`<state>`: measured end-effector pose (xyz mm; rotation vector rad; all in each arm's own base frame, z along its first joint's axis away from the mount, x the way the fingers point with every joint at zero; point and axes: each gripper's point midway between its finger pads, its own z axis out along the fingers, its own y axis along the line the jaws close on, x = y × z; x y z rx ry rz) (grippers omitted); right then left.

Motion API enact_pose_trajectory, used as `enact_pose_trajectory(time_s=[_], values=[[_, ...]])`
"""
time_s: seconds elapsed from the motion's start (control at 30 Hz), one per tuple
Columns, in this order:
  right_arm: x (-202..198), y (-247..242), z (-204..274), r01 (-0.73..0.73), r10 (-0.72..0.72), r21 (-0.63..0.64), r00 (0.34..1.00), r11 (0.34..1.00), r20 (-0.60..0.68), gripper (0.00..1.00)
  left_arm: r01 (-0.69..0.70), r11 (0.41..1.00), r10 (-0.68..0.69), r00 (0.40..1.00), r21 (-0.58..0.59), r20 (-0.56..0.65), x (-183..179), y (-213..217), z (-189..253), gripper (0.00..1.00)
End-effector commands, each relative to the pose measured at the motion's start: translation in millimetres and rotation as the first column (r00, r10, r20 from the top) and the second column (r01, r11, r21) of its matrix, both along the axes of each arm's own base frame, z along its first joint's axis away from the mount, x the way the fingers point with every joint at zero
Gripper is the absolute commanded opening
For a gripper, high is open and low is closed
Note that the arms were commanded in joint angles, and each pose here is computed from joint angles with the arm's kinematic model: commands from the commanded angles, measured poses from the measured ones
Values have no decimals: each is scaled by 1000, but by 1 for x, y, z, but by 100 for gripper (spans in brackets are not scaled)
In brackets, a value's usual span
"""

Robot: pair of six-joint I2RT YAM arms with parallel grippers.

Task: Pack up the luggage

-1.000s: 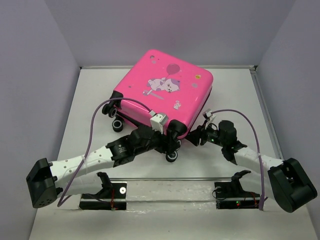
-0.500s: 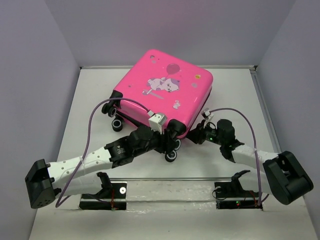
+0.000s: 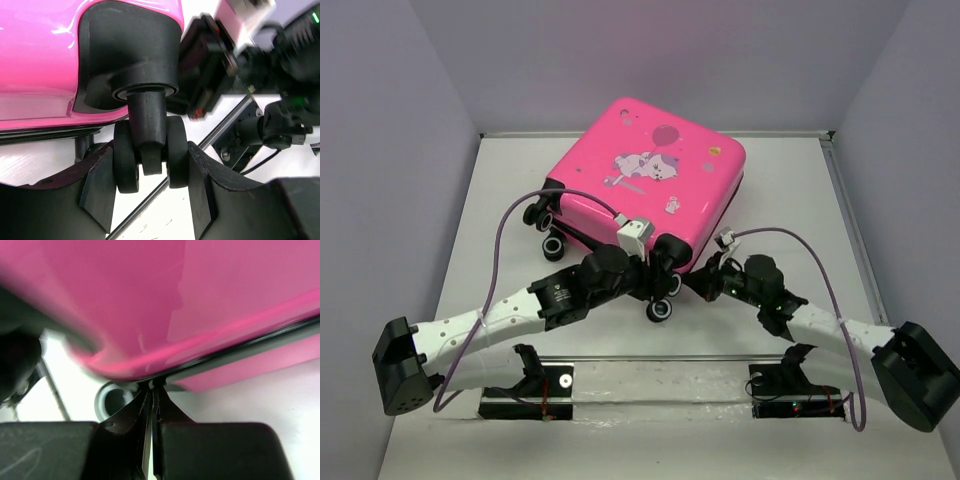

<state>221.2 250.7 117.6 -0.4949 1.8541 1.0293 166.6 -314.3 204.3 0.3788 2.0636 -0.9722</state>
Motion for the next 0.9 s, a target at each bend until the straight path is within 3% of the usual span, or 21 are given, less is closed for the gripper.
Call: enact_pose_trajectory(time_s=[0.0,0.2,0.33,0.37,0.53,0.67,0.7,0.73,0.77,0.8,0.87], values=[[-49,24,-3,-60,60,-3,997,998,-43,7,-139,949,193,966,-282,174,57,-5,113,6],[-90,42,-9,-74,69,-36,992,997,-105,7,-107,941,173,968,-321,184,81,-17,134,6],[-123,90,-2,-145,143,-19,987,989,-76,7,-22,937,93,978,-350,188,87,-42,152,6],[-122,106,16,-140,142,59,989,988,-45,7,2,929,78,977,-369,201,88,-48,166,6],[-105,146,37,-83,80,191,997,978,24,7,87,926,-16,982,-368,191,84,-70,179,6],[-72,140,57,90,-116,322,991,942,62,7,112,919,-44,982,-377,184,82,-76,185,6],[-70,136,59,108,-135,345,989,932,55,11,114,920,-49,983,-376,179,81,-76,183,16],[-71,126,59,119,-146,365,988,924,48,19,111,921,-46,983,-374,177,80,-75,182,24],[-72,122,55,126,-147,355,989,926,34,32,104,924,-41,984,-368,175,79,-72,178,38],[-73,118,50,137,-149,339,989,931,11,49,94,927,-30,984,-363,178,79,-69,177,44],[-73,101,26,195,-184,238,980,951,-69,61,51,940,10,984,-336,178,81,-57,167,57]])
